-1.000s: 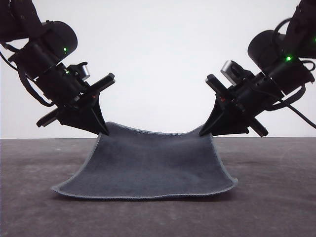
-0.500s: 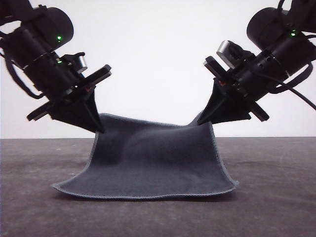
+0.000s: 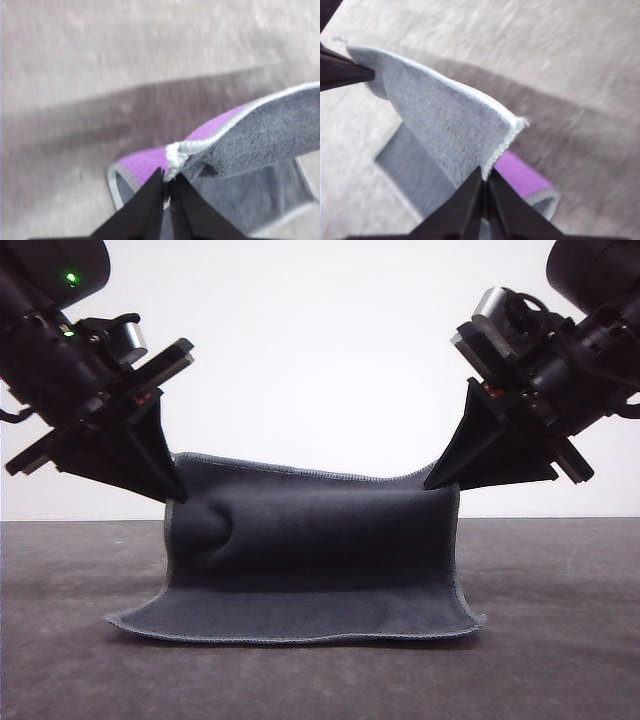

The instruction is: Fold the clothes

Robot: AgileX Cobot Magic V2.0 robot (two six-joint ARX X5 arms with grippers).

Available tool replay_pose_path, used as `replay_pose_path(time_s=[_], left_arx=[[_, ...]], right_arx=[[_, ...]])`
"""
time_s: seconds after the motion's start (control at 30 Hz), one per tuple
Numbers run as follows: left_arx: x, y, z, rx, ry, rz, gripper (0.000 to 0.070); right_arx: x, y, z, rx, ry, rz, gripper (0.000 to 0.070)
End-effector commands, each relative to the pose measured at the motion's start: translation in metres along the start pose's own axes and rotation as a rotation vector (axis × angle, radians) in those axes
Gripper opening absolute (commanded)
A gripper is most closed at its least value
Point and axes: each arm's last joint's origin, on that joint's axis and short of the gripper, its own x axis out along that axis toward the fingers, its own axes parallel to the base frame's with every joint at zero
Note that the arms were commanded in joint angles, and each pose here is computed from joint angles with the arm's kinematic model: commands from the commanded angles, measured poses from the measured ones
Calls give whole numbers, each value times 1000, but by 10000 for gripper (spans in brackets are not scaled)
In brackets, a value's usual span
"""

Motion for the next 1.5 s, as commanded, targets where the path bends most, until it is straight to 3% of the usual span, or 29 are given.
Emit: replay_pose_path(time_s=[0.0,0.2,0.33,0.37,0.47,0.67,0.9,1.0,1.17,1.47], left_arx=[[0,-2,-1,1,3,-2,9],[-6,-6,-14,-3,66,1,29],[-10,-9,-22,-8,131,12,207],[-12,-10,-24,-11,143,14,260],[-22,-12,-28,-18,170,21,326],[-53,-19,-36,-5,163,50,325],[-90,-26,-47,16,98,113,324],[-105,-28,-52,26,44,121,313],[-123,-30,-66,45,-36,119,314],[-142,-25,-100,58,-179,108,313]], right_arx=[[1,3,-2,-13,3,5,4],[-1,11,-13,2,67,11,20],[-3,18,-19,15,121,15,233],[-4,20,-20,18,132,16,259],[-12,26,-23,25,149,12,260],[-40,41,-27,69,138,-31,260],[-53,45,-36,207,183,-66,260],[-52,43,-37,216,182,-131,260],[-50,34,-33,238,154,-161,260],[-35,6,-25,296,152,-101,260]])
